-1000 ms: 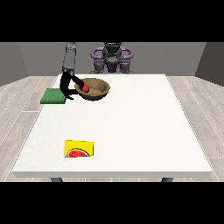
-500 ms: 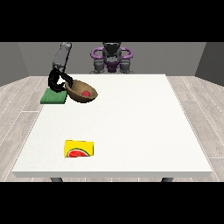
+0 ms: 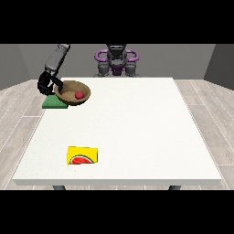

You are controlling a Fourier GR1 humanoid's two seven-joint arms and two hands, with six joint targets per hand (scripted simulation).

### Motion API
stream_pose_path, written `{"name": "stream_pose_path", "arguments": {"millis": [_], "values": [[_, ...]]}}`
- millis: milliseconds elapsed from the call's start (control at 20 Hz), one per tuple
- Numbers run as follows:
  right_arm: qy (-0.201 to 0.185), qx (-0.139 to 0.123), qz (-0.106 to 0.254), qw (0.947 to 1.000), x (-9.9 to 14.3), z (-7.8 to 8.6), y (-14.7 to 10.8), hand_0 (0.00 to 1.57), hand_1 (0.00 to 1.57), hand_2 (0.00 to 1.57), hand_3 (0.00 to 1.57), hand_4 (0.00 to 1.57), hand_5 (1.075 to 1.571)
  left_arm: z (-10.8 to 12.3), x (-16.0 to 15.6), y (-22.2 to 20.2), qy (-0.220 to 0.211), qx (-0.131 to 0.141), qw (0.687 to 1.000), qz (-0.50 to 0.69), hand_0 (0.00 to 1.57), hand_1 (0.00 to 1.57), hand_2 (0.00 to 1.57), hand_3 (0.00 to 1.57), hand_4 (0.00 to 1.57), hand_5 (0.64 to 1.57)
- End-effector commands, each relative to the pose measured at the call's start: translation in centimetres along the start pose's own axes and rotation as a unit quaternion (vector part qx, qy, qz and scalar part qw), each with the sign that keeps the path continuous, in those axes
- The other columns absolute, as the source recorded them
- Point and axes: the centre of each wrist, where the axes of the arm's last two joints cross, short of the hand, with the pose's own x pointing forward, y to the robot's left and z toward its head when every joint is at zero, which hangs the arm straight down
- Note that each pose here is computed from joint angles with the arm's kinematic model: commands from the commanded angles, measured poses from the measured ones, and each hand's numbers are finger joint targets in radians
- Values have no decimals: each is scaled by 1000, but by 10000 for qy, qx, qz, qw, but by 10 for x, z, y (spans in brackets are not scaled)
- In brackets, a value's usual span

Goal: Pick the cup and pour the ball into the bowl, then pick the bowl and place it on the pad

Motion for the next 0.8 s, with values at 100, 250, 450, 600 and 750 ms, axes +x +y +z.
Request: {"name": "stream_pose_path", "arguments": {"millis": [100, 250, 450, 600, 750], "values": [[-188, -100, -436, 9988, -14, 2, -55, 1571, 1571, 1571, 1213, 1280, 1535, -2, 18, 5, -193, 32, 9998, -85, 0, 0, 0, 0, 0, 1534], [-279, -166, -507, 9982, -10, -1, -52, 1571, 1571, 1571, 935, 1295, 1543, -4, 35, 19, -351, 106, 9991, -233, 0, 0, 0, 0, 145, 1533], [-574, -583, -357, 9960, -20, 2, -84, 1571, 1571, 1571, 586, 1299, 1552, -19, 73, 1, -815, -15, 9965, -191, 0, 0, 0, 0, 127, 1532], [-565, -406, -378, 9969, -25, 1, -87, 1571, 1571, 1571, 206, 1289, 1554, -21, 75, -13, -706, -43, 9975, -91, 0, 0, 0, 0, 66, 1533], [-616, -630, -280, 9957, -16, 4, -115, 1571, 1571, 1571, 577, 1246, 1559, -17, 74, -15, -955, -162, 9953, -13, 0, 0, 0, 0, 0, 1528]]}}
